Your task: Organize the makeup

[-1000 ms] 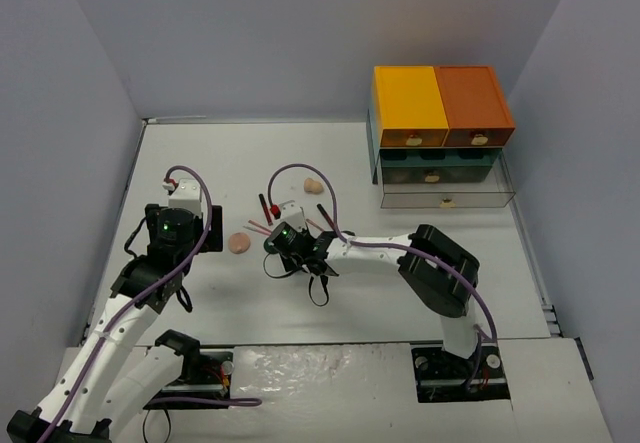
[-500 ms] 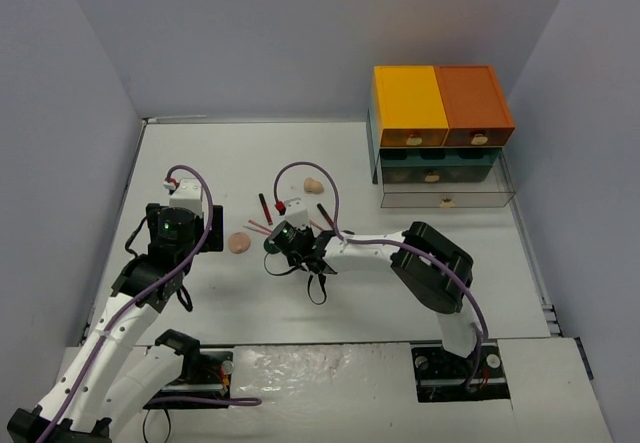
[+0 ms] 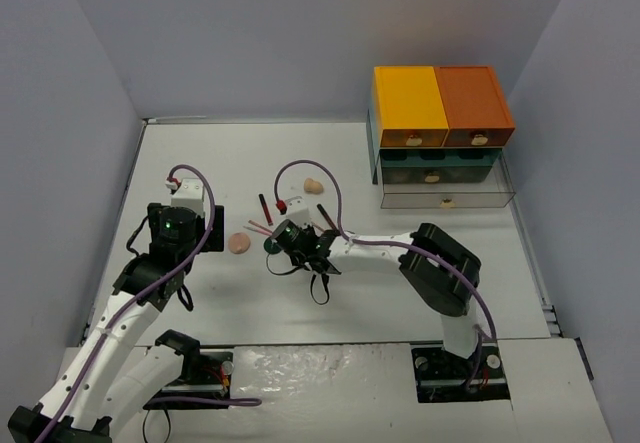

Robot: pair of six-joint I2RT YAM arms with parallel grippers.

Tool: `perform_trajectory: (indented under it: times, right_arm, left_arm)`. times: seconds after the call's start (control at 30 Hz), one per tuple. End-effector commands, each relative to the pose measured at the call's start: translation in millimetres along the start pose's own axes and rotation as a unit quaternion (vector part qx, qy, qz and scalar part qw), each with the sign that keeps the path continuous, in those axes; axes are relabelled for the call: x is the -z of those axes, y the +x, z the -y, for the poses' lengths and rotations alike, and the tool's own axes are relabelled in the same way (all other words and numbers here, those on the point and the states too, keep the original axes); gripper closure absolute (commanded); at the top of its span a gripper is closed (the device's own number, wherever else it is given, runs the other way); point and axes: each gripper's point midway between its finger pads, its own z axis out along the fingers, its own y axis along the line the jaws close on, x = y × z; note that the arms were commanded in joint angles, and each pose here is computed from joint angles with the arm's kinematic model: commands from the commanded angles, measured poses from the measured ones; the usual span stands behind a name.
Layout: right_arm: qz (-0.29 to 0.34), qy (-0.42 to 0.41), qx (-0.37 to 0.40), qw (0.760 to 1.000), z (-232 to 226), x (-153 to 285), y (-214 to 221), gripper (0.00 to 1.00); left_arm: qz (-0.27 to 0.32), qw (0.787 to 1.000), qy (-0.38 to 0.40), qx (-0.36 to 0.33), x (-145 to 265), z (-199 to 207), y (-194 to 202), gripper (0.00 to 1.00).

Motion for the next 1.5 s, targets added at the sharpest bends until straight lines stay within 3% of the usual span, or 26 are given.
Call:
perform_trajectory:
  times: [0.0,0.13,0.3,0.57,0.77,0.87,1.1,1.27,1.47]
  right_arm:
    - [0.131,-0.019,-0.020,0.991,22.6,82.0,-114.2,1.00]
    - [0.150,0.007,-0.004,0.989,82.0,108.4,-143.9,1.00]
    - [0.149,0.103,-0.031,0.983,201.9,129.1,-152.5,1.00]
    - [0.132,0.139,-0.116,0.975,292.6,128.8,-137.7,1.00]
    - [0.099,0.147,-0.159,0.971,320.4,103.0,-127.7,1.00]
    - [0.096,0.154,-0.169,0.969,327.7,95.7,-130.0,0.96]
    - [0.125,0.131,-0.160,0.971,320.5,106.6,-156.7,0.49]
    - [0.153,0.055,-0.101,0.982,280.6,127.1,-175.8,0.43]
    - [0.159,-0.077,0.023,0.984,183.4,138.1,-177.9,0.45]
  left_arm:
    - [0.035,0.999,0.001,0.008,1.2,0.4,-23.5,0.03]
    - [0.033,0.999,0.003,0.008,0.7,1.2,-23.0,0.03]
    - [0.034,0.999,0.006,0.007,1.1,2.0,-24.1,0.03]
    - [0.037,0.999,0.008,0.008,2.0,2.3,-25.1,0.03]
    - [0.038,0.999,0.007,0.008,3.0,1.5,-25.2,0.03]
    - [0.040,0.999,0.007,0.010,3.8,1.3,-26.0,0.03]
    - [0.042,0.999,0.007,0.010,4.8,0.7,-26.6,0.03]
    - [0.039,0.999,0.007,0.007,3.3,1.3,-25.8,0.03]
    - [0.037,0.999,0.009,0.006,1.6,2.8,-25.5,0.03]
